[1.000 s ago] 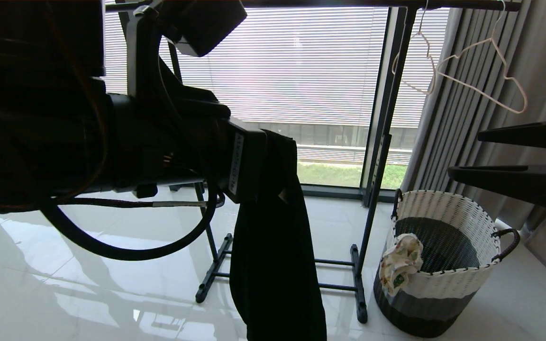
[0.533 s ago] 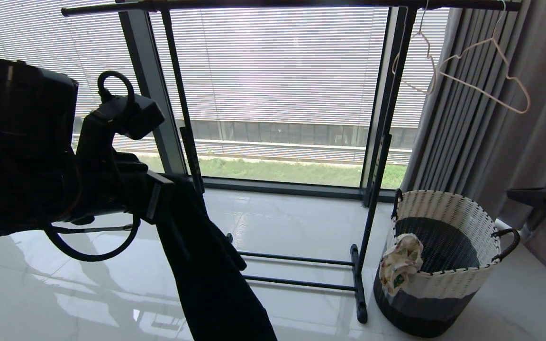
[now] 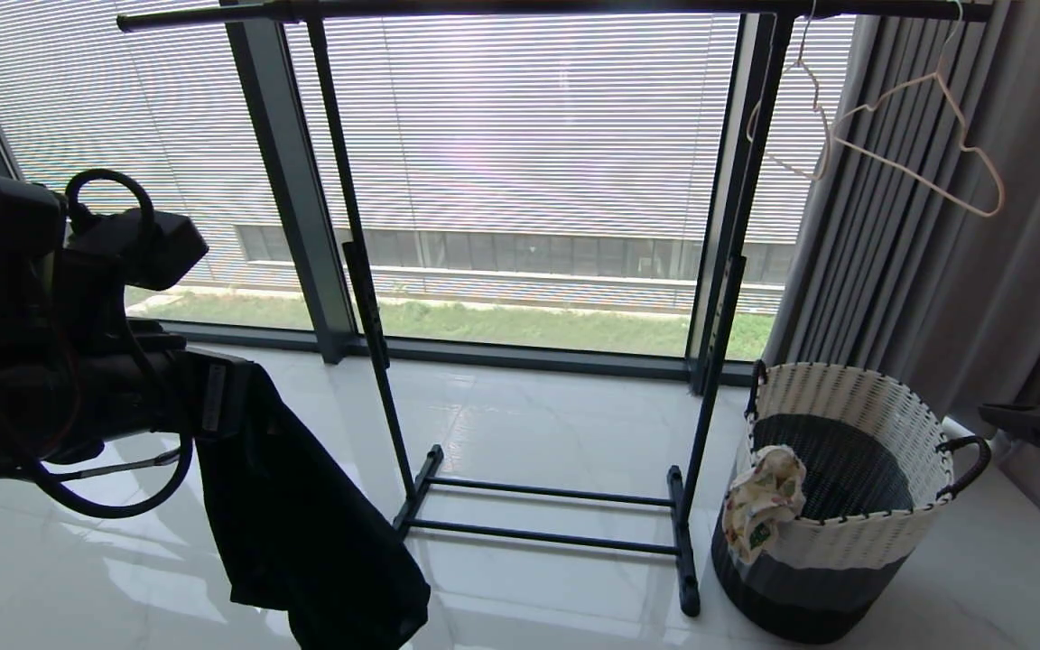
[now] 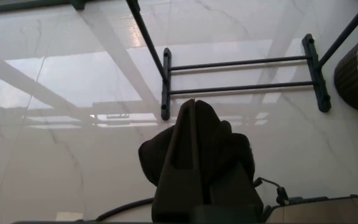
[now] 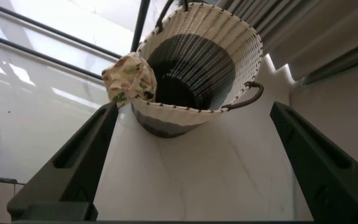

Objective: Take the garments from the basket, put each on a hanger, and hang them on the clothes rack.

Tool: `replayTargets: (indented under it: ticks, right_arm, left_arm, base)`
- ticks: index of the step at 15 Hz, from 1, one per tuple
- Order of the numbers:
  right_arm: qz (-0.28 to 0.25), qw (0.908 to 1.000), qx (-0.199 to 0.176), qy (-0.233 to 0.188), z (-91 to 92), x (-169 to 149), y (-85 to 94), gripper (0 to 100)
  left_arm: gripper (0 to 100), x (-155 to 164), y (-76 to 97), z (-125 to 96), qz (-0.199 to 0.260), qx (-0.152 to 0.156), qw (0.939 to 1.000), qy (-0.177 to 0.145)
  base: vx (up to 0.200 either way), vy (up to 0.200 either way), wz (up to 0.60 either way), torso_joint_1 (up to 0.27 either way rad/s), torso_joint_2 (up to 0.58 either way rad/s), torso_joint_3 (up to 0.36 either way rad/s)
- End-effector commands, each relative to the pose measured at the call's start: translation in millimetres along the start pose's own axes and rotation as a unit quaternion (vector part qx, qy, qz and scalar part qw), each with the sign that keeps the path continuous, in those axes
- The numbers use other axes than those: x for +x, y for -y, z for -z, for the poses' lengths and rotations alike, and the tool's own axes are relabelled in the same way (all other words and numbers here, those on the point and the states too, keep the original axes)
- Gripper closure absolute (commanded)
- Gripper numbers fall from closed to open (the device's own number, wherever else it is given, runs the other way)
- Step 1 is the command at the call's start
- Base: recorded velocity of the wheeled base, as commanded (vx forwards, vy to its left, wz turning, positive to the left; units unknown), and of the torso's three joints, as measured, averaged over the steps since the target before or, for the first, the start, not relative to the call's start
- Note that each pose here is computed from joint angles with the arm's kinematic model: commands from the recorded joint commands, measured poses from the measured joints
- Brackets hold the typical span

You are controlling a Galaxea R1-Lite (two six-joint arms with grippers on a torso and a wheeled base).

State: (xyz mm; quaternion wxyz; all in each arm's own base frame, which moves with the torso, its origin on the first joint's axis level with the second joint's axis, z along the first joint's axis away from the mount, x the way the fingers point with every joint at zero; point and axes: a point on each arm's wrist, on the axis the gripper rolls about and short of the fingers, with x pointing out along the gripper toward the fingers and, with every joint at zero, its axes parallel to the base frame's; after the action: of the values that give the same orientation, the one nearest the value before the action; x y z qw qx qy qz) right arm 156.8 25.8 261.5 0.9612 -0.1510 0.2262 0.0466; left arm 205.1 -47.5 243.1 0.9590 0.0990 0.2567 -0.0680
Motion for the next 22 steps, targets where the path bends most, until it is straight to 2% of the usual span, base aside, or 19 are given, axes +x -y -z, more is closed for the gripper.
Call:
replayTargets:
  ticks: [1,5,7,14,17,22]
  right_arm:
    - [0.005,1.0000,0.002,-0.006,2.1,2,1.2,0]
    - [0.008,0.9999,0.003,-0.006,2.3,1,2.2,0]
    - [0.006,0.9999,0.003,-0.011,5.7,2,1.3,0]
    - [0.005,0.9999,0.003,-0.015,9.0,2,0.5,0]
    - [0.005,0.9999,0.003,-0.014,9.0,1,0.5,0]
    - [0.009,0.9998,0.006,-0.015,9.7,1,2.1,0]
  left_arm:
    - [100,-3,-0.3,3,-0.001,0.000,1.0000,0.000]
    - [100,-2,-0.8,2,-0.022,0.000,0.9997,0.007]
    - [100,-3,-0.2,4,-0.025,0.010,0.9996,0.005]
    - [100,-4,-0.3,6,-0.025,0.035,0.9991,0.004]
    - [100,-4,-0.3,6,-0.025,0.035,0.9991,0.004]
    - [100,-14,1.0,3,-0.021,0.056,0.9980,0.021]
  base:
    - [0.000,0.000,0.00,0.000,0.00,0.000]
    - [0.000,0.000,0.00,0.024,-0.09,-0.072]
    - [0.000,0.000,0.00,0.066,-0.22,-0.249]
    - [0.000,0.000,0.00,0.173,-0.49,-0.288]
    - [0.000,0.000,0.00,0.194,-0.48,-0.284]
    - [0.000,0.000,0.00,0.210,-0.49,-0.281]
